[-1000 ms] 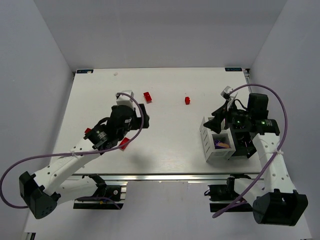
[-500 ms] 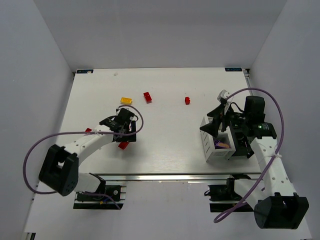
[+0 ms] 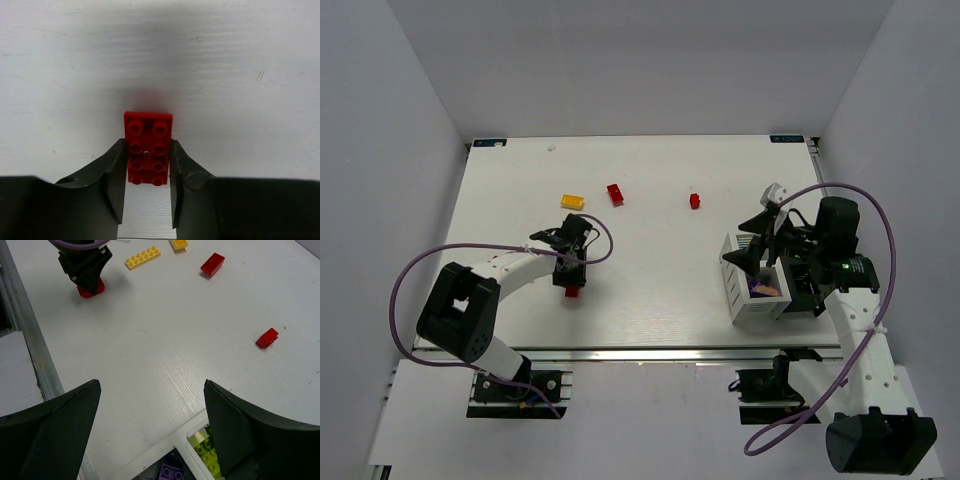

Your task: Sort the legos into containers by color

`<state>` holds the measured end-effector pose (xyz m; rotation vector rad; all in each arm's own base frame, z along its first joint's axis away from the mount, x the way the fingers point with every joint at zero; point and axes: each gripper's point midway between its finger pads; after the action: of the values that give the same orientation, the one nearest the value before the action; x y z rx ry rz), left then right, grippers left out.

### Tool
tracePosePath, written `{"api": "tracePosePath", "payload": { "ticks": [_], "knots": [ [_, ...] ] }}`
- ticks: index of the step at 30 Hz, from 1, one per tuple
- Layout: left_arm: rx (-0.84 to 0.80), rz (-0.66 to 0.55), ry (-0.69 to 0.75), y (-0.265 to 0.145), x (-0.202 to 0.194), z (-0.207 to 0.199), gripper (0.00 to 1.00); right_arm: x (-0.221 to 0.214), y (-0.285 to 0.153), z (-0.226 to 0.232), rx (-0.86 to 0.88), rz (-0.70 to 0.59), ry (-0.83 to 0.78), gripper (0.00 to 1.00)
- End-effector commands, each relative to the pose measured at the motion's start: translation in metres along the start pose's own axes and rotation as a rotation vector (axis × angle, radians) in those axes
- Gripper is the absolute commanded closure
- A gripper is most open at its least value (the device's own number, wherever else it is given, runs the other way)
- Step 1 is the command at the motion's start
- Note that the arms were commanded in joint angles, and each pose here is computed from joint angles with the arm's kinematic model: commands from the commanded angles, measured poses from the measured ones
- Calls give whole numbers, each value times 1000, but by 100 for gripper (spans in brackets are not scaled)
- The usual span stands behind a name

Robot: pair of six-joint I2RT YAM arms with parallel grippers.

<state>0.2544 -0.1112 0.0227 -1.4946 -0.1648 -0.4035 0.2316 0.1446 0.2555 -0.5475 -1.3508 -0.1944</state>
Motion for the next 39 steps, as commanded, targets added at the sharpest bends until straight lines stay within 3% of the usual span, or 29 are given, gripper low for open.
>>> {"api": "tracePosePath", "payload": {
  "ticks": [1,5,6,7,10,11,13,14,17,18,21,22,23,26,28,31,34,36,37,39],
  "knots": [
    [-49,-50,-17,-7,16,-6,65,5,-1,-1,-9,-25,-41,11],
    [-111,-108,-21,-20,31,-15,77,7,-3,-1,-23,-32,-20,11],
    [-152,-151,-15,-29,43,-22,80,12,-9,-17,-108,-45,-19,11],
    [-215,-210,17,-45,52,-36,87,13,-11,-26,-160,-55,4,13],
    [-552,-403,128,-98,85,-88,96,18,-17,-46,-270,-70,114,27],
    [-721,-497,198,-126,97,-115,96,27,-20,-49,-286,-81,129,42],
    [-867,-582,265,-154,106,-137,98,33,-22,-53,-287,-79,194,53],
    [-934,-660,305,-171,117,-150,98,37,-25,-57,-305,-84,206,70],
    [-1099,-772,406,-204,134,-188,99,57,-39,-70,-392,-123,245,95],
    [-1140,-792,441,-212,136,-198,100,62,-42,-74,-411,-130,266,99],
    [-1203,-878,530,-227,152,-232,99,69,-42,-68,-349,-89,337,93],
    [-1206,-925,572,-231,158,-239,99,70,-41,-66,-323,-77,357,86],
    [-1215,-963,595,-240,166,-247,99,64,-36,-59,-259,-47,418,66],
    [-1214,-1001,648,-236,177,-272,99,69,-37,-56,-217,-44,441,38],
    [-1208,-1004,669,-226,181,-287,99,72,-41,-59,-243,-50,425,34],
    [-1237,-1067,714,-234,191,-312,99,84,-57,-74,-388,-91,365,33],
    [-1283,-1168,732,-244,201,-335,99,104,-84,-87,-583,-215,333,41],
    [-1337,-1239,750,-256,199,-350,100,118,-102,-91,-692,-309,342,59],
    [-1370,-1264,726,-253,199,-362,100,119,-114,-98,-781,-340,360,77],
    [-1399,-1303,682,-262,209,-375,100,119,-127,-106,-863,-363,404,92]
  ]
}}
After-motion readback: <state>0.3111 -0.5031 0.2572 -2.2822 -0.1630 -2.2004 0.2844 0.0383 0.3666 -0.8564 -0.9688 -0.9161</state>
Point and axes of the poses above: each gripper's point midway between its finger pads, its own y axis out along the fingers, its own z axis along the line the jaws close on, x = y × z, and after that the axes turned 6 degrees about y, right-handed
